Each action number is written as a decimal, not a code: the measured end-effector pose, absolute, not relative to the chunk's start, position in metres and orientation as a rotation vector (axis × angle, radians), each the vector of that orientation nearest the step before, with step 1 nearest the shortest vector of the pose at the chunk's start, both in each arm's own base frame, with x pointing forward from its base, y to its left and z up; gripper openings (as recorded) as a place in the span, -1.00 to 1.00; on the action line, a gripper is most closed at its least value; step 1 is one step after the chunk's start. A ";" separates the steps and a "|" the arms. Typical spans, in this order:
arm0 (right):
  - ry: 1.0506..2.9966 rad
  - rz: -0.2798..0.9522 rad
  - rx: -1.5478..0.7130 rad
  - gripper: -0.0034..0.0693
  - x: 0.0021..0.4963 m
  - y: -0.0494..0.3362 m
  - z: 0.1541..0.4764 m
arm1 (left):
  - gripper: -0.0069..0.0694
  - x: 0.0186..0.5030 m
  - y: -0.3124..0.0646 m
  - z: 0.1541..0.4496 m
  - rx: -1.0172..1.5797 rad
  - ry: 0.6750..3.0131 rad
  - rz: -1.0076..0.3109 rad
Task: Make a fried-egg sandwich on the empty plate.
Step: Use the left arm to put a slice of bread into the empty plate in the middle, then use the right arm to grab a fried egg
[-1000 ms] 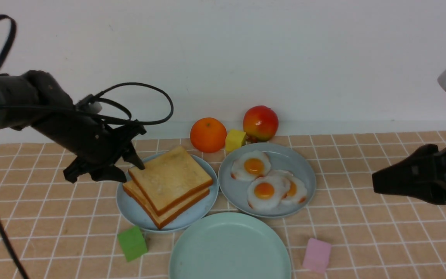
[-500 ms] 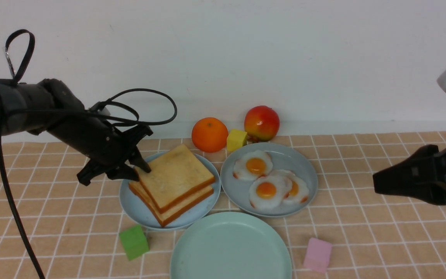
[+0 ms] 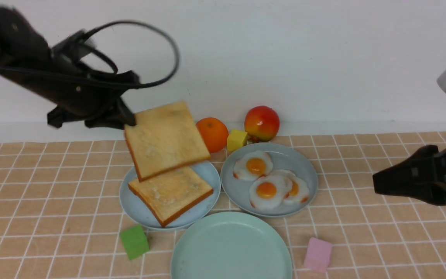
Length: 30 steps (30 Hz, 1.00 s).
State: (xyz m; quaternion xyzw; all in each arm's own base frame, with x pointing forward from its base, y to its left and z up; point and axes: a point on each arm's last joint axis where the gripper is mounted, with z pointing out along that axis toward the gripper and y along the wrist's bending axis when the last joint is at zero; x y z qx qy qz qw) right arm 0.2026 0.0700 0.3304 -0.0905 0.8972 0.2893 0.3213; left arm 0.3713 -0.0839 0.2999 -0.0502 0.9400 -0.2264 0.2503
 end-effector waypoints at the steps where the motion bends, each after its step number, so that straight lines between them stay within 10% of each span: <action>1: 2.356 0.759 -0.237 -0.25 0.203 0.070 0.330 | -0.63 0.363 -0.096 0.301 -0.062 2.580 -0.633; 13: 2.356 0.740 -0.250 -0.22 0.203 0.069 0.330 | -0.63 0.305 -0.186 0.189 0.120 2.838 -0.633; 30: 2.545 0.689 -0.171 0.40 0.285 0.091 0.310 | 0.36 0.322 -0.182 0.220 0.348 2.844 -0.379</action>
